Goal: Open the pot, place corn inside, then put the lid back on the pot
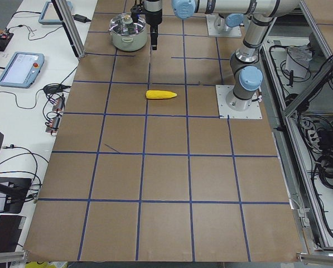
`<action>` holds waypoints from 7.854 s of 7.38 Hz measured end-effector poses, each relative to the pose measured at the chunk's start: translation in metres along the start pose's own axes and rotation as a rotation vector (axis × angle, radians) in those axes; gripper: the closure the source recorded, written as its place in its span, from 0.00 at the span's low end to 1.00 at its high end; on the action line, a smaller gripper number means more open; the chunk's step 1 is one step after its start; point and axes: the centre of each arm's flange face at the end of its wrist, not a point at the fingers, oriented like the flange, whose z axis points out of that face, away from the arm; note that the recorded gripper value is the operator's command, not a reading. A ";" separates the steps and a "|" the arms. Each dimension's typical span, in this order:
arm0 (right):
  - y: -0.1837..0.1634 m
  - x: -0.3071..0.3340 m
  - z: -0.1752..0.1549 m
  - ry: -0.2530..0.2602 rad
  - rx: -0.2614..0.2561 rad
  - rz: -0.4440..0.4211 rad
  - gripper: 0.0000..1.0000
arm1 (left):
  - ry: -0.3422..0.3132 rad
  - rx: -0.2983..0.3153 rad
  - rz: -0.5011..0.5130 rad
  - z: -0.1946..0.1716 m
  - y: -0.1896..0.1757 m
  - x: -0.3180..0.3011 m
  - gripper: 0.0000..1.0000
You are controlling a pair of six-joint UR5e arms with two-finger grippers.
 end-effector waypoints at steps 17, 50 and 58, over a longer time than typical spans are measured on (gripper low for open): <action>-0.066 -0.018 0.023 0.023 -0.059 -0.045 0.71 | 0.004 -0.007 0.004 0.006 0.003 0.000 0.00; 0.116 0.022 -0.063 0.027 -0.135 -0.040 0.74 | 0.239 0.185 0.057 0.131 -0.199 0.337 0.44; 0.111 0.024 -0.065 0.051 -0.129 -0.040 0.72 | 0.178 0.100 0.103 0.122 -0.214 0.264 0.00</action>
